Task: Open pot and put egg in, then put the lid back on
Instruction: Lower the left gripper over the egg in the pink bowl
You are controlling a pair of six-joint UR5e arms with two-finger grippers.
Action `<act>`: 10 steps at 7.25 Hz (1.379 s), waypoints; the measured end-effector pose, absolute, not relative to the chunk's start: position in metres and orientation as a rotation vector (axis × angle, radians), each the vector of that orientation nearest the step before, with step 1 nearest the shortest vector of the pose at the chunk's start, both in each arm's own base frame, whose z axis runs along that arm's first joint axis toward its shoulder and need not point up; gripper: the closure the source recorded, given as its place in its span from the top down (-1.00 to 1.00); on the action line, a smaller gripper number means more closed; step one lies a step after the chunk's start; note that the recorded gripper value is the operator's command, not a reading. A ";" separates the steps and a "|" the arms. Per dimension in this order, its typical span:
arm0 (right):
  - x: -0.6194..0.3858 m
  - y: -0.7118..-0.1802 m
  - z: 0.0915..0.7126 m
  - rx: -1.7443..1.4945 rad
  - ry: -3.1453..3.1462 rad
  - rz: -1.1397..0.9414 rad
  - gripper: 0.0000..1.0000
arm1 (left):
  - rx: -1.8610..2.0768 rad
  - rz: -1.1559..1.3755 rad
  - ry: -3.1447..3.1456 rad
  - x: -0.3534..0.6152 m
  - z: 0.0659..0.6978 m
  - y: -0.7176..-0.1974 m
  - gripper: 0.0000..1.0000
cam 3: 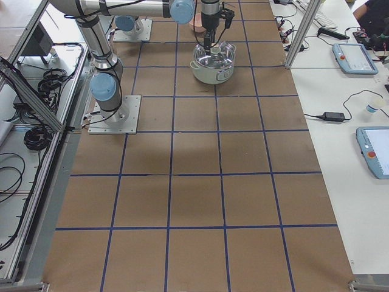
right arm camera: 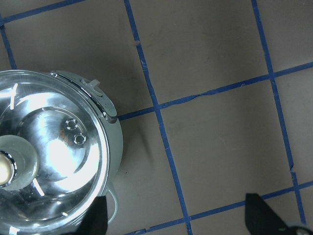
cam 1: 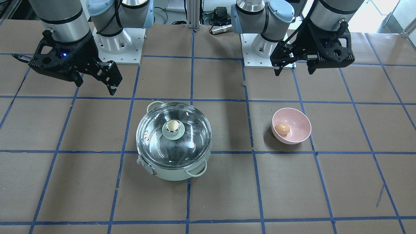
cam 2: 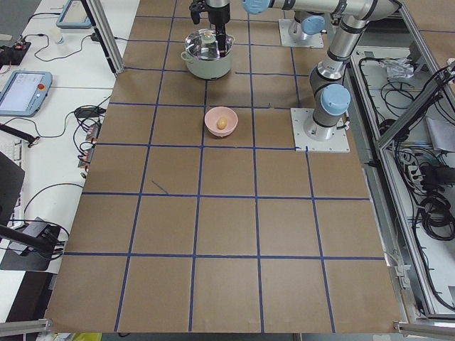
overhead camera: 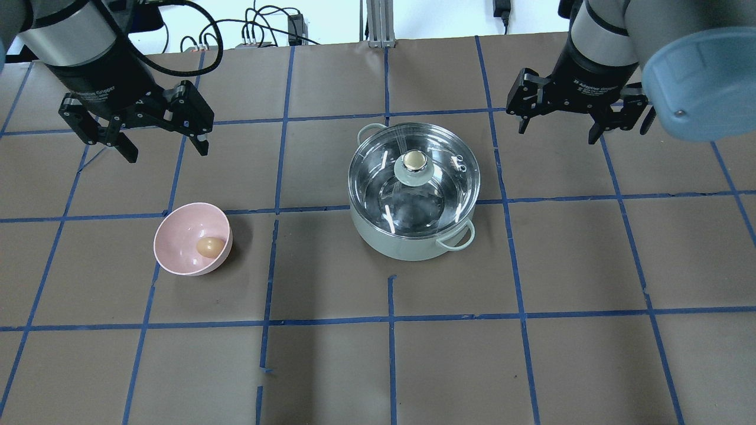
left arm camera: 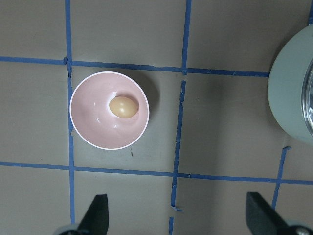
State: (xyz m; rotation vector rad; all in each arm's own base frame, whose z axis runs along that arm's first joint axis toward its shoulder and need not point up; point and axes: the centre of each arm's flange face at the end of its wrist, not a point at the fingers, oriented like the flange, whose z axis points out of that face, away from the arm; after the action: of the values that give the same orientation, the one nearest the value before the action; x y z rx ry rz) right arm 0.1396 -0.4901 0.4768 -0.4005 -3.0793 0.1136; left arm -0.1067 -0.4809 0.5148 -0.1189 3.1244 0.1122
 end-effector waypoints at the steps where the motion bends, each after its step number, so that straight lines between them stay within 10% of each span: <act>1: 0.140 -0.490 0.475 -0.401 -3.080 0.108 1.00 | -0.118 0.114 3.125 -0.107 0.515 -0.481 1.00; 10: 0.147 -0.493 0.457 -0.402 -3.134 0.058 1.00 | -0.320 0.314 3.111 -0.054 0.421 -0.474 1.00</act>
State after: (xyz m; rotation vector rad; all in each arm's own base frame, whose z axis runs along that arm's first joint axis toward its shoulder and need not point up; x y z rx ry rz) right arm 0.1475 -0.4929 0.4573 -0.4017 -3.1337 0.0581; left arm -0.0541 -0.4737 0.4211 -0.3201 3.1113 0.3140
